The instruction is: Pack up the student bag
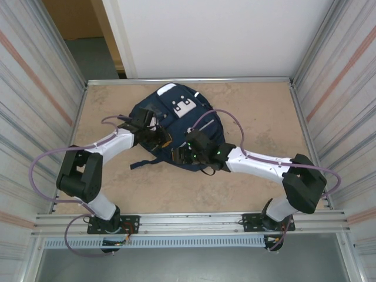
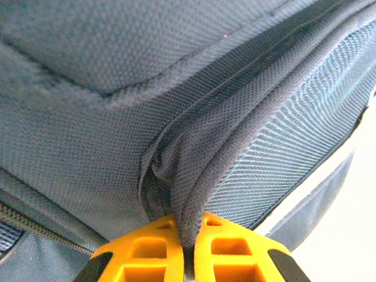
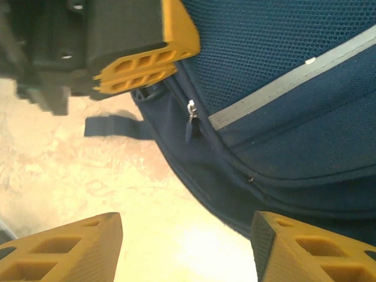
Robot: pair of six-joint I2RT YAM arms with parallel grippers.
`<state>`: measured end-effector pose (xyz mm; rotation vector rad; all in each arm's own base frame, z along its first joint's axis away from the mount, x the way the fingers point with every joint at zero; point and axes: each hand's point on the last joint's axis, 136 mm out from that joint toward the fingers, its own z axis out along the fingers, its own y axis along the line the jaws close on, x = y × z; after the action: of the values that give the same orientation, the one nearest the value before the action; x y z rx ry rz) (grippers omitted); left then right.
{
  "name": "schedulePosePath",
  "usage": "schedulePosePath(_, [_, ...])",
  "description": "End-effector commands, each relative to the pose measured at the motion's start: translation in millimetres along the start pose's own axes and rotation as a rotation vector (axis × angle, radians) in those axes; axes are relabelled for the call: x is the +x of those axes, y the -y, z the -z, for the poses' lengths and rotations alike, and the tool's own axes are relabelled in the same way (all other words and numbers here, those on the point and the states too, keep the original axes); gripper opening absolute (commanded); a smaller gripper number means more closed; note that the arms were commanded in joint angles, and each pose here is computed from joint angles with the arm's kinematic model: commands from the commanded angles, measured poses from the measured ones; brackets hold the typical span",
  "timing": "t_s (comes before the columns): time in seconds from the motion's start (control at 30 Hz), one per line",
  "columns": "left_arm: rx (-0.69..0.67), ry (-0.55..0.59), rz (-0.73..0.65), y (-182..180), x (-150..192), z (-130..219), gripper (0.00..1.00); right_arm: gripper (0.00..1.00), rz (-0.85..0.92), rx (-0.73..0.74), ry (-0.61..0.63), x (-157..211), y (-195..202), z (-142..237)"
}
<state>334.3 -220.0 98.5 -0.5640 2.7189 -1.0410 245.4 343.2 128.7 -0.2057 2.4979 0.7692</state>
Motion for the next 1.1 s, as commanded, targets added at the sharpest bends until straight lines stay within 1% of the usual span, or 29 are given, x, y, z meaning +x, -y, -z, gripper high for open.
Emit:
schedulePosePath(0.0, [0.099,-0.067,0.019,25,18,18,0.03,0.59,-0.070,0.049,0.053,3,4,-13])
schedulePosePath(0.1, [0.122,-0.080,0.035,29,22,22,0.00,0.59,-0.108,0.066,0.059,9,-4,-24])
schedulePosePath(0.17, [0.141,-0.090,0.046,33,24,23,0.00,0.59,-0.111,0.083,0.078,8,-6,-30])
schedulePosePath(0.23, [0.152,-0.100,0.048,36,25,24,0.00,0.59,-0.099,0.109,0.121,3,-4,-35])
schedulePosePath(0.3, [0.160,-0.104,0.065,36,26,24,0.00,0.55,-0.079,0.129,0.164,-2,-3,-41])
schedulePosePath(0.37, [0.184,-0.115,0.076,41,26,24,0.00,0.48,-0.066,0.132,0.200,-7,-5,-45])
schedulePosePath(0.4, [0.200,-0.121,0.071,45,26,25,0.00,0.45,-0.053,0.135,0.217,-10,-9,-44])
schedulePosePath(0.47, [0.209,-0.122,0.069,48,25,25,0.00,0.43,-0.035,0.173,0.242,-15,-13,-41])
schedulePosePath(0.57, [0.230,-0.091,0.101,48,22,25,0.00,0.41,-0.028,0.290,0.302,-23,-7,-23])
schedulePosePath(0.63, [0.248,-0.073,0.127,48,20,25,0.00,0.41,-0.046,0.317,0.308,-23,-2,-19])
schedulePosePath(0.73, [0.260,-0.084,0.147,48,23,25,0.00,0.38,-0.071,0.340,0.294,-20,5,-27])
schedulePosePath(0.83, [0.267,-0.096,0.135,52,27,27,0.00,0.38,-0.085,0.378,0.292,-23,6,-32])
schedulePosePath(0.87, [0.267,-0.100,0.130,53,29,28,0.00,0.40,-0.081,0.397,0.302,-25,8,-33])
schedulePosePath(0.93, [0.260,-0.099,0.125,53,30,29,0.00,0.47,-0.082,0.420,0.316,-26,12,-35])
schedulePosePath(1.07, [0.253,-0.088,0.137,50,30,29,0.00,0.44,-0.178,0.455,0.311,-21,30,-40])
